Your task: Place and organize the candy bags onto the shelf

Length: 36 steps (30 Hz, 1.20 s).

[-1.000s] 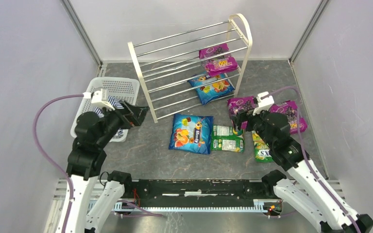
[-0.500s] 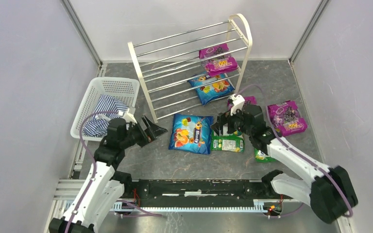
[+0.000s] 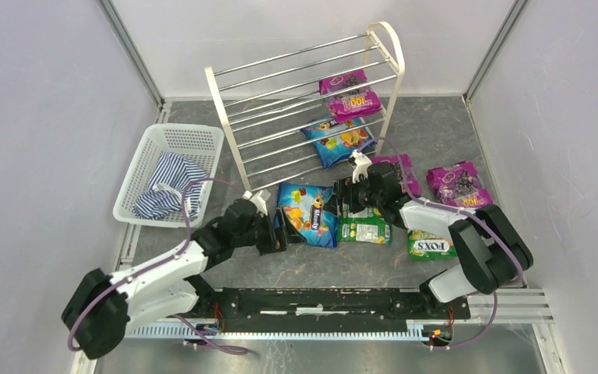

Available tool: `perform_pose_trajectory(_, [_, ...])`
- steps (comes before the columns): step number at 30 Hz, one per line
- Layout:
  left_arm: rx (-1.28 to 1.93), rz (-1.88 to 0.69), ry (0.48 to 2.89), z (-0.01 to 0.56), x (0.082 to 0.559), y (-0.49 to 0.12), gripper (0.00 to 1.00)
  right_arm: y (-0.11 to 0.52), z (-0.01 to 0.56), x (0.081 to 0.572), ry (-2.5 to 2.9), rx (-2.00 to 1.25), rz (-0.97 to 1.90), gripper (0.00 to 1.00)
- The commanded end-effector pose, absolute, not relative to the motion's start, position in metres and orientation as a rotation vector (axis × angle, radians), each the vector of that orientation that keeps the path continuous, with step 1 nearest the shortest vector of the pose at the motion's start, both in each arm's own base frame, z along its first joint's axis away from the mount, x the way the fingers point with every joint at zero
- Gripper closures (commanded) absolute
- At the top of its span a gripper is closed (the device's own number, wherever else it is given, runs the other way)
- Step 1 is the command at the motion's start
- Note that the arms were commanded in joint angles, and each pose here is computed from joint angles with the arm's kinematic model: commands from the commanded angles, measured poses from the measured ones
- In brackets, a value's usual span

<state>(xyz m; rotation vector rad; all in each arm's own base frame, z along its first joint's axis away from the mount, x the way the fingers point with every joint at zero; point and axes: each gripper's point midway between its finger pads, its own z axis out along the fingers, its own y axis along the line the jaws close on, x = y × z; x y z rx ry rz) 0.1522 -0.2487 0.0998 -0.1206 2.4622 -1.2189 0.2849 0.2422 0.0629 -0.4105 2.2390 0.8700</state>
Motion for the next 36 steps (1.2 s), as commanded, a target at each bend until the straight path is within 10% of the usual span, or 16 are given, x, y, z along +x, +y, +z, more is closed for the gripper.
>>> perform_pose_trajectory(1, [-0.174,-1.164,2.427,0.096,0.171,-0.265,0.0,0.243,0.074,0.311,2.185,-0.375,0.849,0.08])
perform_pose_trajectory(23, [-0.454,-0.943,2.394,0.053,0.175,-0.224,0.23,0.284,0.092,0.231,2.001,-0.335,1.344,0.49])
perform_pose_trajectory(30, [-0.509,-0.88,2.383,0.051,0.175,-0.21,0.19,0.278,0.089,0.202,2.013,-0.341,1.332,0.49])
perform_pose_trajectory(36, [-0.488,-0.931,2.427,0.052,0.164,-0.214,0.15,0.26,0.076,0.239,2.115,-0.426,1.007,0.27])
